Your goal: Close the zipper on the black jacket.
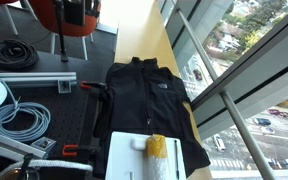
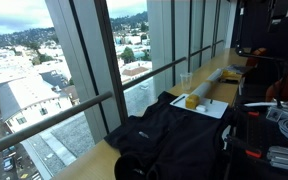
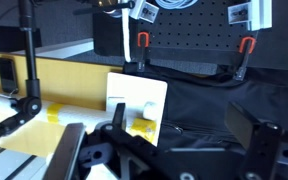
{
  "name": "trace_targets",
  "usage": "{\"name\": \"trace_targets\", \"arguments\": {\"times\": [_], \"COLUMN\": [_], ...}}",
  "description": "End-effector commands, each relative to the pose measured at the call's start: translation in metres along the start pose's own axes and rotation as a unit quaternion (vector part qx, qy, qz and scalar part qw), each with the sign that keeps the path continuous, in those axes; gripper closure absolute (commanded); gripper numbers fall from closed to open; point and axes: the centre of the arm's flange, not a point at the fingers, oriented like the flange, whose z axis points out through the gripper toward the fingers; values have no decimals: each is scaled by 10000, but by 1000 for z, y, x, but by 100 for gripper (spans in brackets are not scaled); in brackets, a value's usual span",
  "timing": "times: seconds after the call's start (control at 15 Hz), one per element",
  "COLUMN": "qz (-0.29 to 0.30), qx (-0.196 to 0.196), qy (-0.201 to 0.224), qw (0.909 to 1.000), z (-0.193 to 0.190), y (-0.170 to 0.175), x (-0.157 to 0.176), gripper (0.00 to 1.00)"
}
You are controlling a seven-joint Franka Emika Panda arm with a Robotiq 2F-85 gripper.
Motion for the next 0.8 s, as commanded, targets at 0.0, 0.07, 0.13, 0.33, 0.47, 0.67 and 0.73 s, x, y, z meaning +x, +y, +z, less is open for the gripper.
{"name": "trace_targets", "arguments": {"times": [0.0,0.07,0.13,0.33,0.47,0.67,0.73], "qz": [-81,-87,-60,-47,-106,-132,-139], "qx": [280,412,573,913,1046,1130,1176], "qy": [133,199,333,627,802,863,822], "qw": [9995,9989,9978,9938,9912,9897,9896], "z": [38,49,62,85,106,135,147], "y": [-70,-89,-106,-131,-134,-134,-133], "x": [40,51,63,103,135,178,190], "gripper": [0,0,0,0,0,0,0]}}
